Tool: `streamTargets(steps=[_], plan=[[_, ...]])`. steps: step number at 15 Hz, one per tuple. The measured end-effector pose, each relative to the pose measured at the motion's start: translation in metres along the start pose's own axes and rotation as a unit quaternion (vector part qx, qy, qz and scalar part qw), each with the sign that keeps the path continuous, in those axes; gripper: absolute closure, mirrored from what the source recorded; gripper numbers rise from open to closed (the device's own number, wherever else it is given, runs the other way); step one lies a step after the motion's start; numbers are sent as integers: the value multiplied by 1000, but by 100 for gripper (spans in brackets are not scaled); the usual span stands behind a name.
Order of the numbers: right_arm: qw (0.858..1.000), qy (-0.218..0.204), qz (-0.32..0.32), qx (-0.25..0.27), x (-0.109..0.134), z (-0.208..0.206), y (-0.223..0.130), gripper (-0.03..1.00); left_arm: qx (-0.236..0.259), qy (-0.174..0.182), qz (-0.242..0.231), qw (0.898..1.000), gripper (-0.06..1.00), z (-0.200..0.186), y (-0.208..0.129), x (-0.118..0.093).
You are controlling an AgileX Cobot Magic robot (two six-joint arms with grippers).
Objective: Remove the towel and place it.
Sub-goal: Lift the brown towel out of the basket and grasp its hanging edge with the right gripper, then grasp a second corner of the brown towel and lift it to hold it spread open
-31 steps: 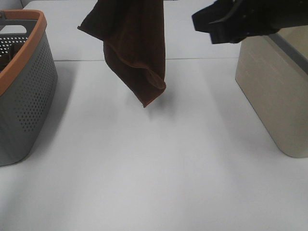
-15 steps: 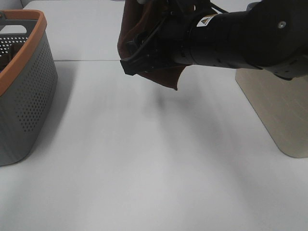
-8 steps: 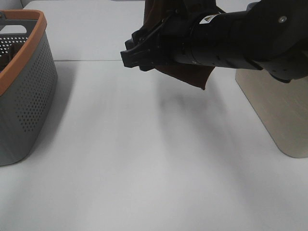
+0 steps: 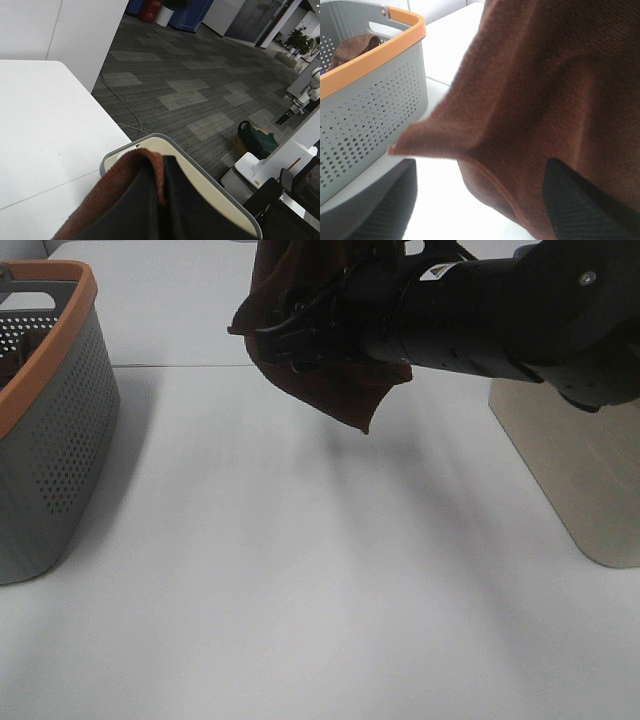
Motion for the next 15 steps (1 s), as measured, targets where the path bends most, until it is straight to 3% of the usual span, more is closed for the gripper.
streamTargets(steps=[6,10,15], plan=[[1000,-5,22,-2,1,12,1,24,0,0,0,1000,94,0,0,0],[997,-33,62,-20,-4,24,1,22,0,0,0,1000,94,0,0,0],[998,-10,67,11,6,46,0,22,4,-3,8,1000,94,2,-3,-6]])
Point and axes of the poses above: a point on each arm's last joint axis where the gripper is mounted, z pointing out along that axis toward the gripper, x along the wrist's bending axis when the last joint is at zero, y = z × x, the point moved 2 cm from there along z, pointing out along that axis toward the gripper, and after that the axes turned 3 degrees about z, right-handed, at the moved point
